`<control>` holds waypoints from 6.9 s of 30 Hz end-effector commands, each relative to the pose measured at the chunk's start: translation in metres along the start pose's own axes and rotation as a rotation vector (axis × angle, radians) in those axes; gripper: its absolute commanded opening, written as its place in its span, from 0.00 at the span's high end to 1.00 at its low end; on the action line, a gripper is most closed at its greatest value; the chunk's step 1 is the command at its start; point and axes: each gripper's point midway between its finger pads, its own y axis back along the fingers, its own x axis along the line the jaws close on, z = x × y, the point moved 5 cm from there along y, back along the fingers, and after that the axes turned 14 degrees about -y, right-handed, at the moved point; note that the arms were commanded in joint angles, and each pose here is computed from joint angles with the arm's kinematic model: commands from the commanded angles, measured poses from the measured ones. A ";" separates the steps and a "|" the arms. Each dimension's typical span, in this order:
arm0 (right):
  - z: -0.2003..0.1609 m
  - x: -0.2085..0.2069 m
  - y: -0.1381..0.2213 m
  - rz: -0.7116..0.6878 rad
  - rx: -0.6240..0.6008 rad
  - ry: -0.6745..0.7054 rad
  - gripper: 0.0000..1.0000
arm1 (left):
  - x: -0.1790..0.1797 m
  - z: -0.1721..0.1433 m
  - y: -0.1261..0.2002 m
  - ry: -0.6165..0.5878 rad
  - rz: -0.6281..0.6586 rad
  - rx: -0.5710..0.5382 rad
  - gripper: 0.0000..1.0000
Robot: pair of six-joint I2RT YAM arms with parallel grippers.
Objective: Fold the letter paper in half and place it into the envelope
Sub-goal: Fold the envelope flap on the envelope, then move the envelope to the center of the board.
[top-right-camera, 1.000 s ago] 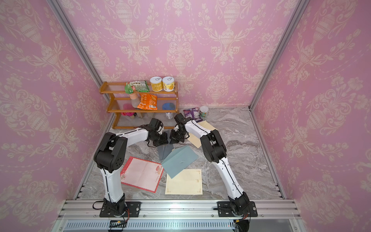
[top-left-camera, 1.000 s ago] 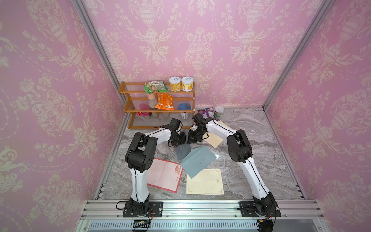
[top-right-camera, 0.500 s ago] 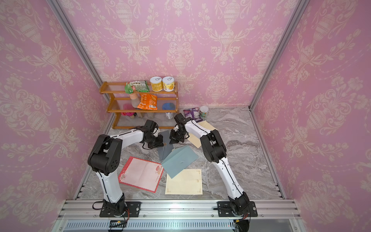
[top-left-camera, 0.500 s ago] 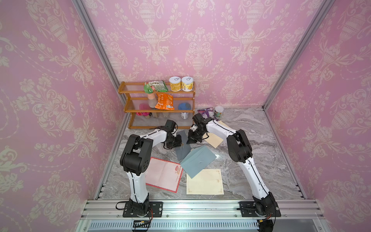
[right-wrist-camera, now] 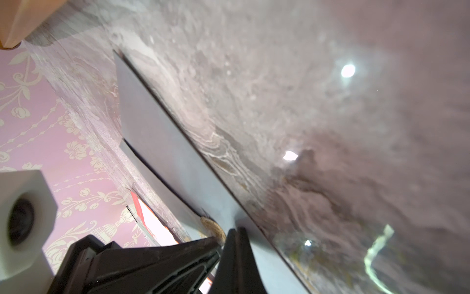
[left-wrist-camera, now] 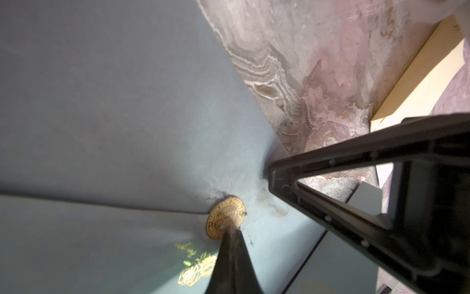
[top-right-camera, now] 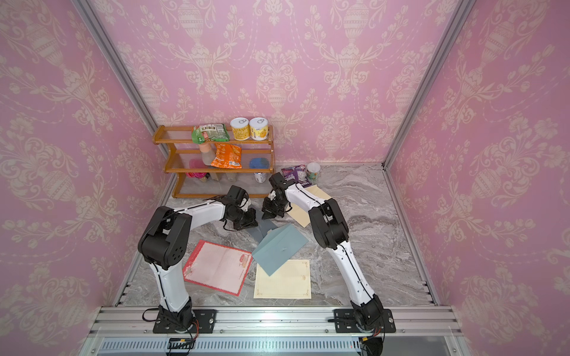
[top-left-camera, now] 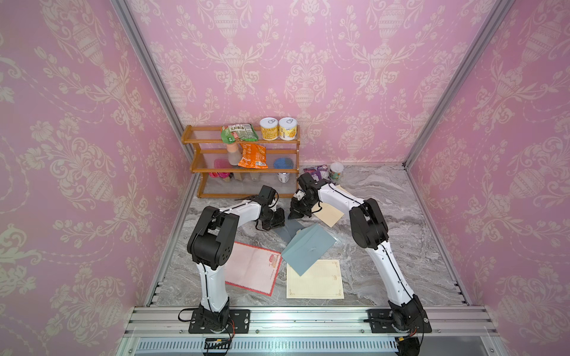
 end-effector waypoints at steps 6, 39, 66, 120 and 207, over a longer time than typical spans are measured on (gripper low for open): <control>-0.003 -0.056 -0.037 -0.224 0.017 -0.097 1.00 | 0.046 -0.029 0.000 0.026 0.178 0.148 1.00; -0.006 -0.065 -0.033 -0.422 -0.002 -0.104 1.00 | 0.011 -0.006 -0.033 0.100 0.125 0.086 1.00; 0.000 -0.065 -0.030 -0.388 -0.003 -0.125 1.00 | 0.004 -0.014 -0.027 0.089 0.117 0.083 1.00; 0.010 -0.013 0.088 -0.054 -0.133 -0.059 0.22 | -0.009 0.054 0.036 -0.249 0.245 0.072 0.54; 0.010 -0.041 0.160 0.048 -0.191 -0.132 0.00 | 0.093 0.015 0.047 -0.338 0.371 0.393 0.11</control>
